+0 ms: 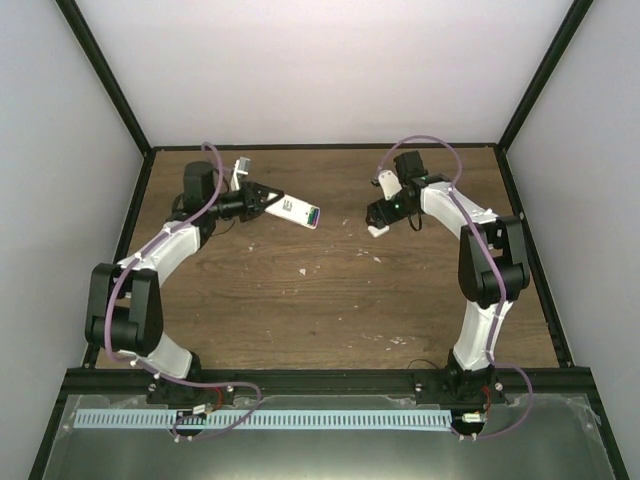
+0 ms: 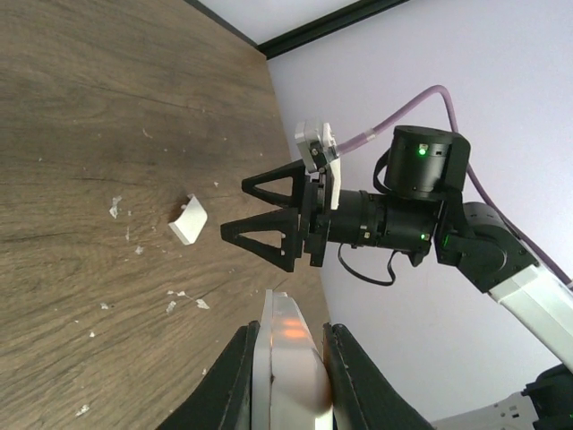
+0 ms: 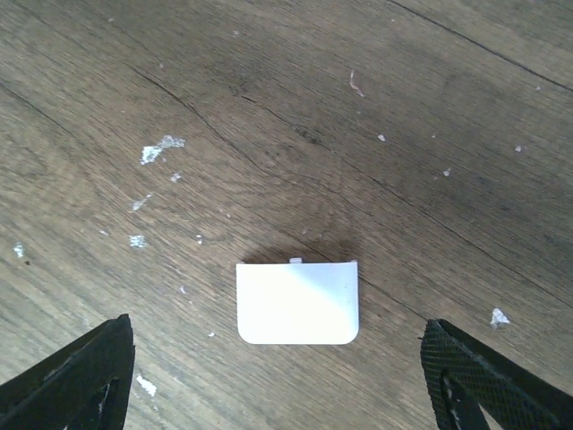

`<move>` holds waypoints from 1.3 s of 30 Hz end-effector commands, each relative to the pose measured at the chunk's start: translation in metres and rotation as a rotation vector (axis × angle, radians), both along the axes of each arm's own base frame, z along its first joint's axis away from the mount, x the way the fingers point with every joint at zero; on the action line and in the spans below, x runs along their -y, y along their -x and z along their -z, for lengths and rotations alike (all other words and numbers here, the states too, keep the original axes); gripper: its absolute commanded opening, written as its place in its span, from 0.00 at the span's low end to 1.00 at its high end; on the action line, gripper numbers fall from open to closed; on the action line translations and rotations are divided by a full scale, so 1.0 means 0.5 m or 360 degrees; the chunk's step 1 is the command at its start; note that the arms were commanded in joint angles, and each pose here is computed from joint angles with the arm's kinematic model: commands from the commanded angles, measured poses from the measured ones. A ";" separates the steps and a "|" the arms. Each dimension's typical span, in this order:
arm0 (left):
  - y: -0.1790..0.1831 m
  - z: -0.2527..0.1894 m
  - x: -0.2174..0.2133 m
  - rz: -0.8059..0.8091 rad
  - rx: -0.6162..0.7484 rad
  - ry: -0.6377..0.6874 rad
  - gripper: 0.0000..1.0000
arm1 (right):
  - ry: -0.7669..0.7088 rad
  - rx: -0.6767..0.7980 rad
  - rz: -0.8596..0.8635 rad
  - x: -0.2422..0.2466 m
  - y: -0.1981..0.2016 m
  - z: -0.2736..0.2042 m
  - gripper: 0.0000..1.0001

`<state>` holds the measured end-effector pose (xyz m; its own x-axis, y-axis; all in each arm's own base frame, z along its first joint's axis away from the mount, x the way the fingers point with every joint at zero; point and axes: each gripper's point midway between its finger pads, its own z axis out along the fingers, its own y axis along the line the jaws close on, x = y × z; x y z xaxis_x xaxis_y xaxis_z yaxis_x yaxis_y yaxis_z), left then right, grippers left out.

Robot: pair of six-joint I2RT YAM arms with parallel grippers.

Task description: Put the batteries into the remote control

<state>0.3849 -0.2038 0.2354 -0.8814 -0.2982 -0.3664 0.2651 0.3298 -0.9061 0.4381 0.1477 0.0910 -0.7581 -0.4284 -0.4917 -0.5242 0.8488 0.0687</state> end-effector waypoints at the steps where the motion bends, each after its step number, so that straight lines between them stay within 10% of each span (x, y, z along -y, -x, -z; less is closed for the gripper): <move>1: -0.020 -0.007 -0.002 0.0001 0.0036 -0.0025 0.00 | 0.0083 0.0026 -0.0036 0.012 -0.013 0.024 0.79; 23: -0.056 0.029 0.002 0.0019 -0.0007 -0.0042 0.00 | 0.0123 -0.0165 -0.0060 0.014 0.005 0.138 0.75; 39: -0.025 0.066 -0.006 0.0052 -0.0019 -0.0033 0.00 | 0.0157 -0.0138 -0.0075 0.022 0.012 0.126 0.40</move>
<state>0.4071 -0.2018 0.2043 -0.8982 -0.2799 -0.3390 0.2287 0.3610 -0.9041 0.4359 0.1405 0.0257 -0.7783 -0.4984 -0.3819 -0.5552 0.8304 0.0477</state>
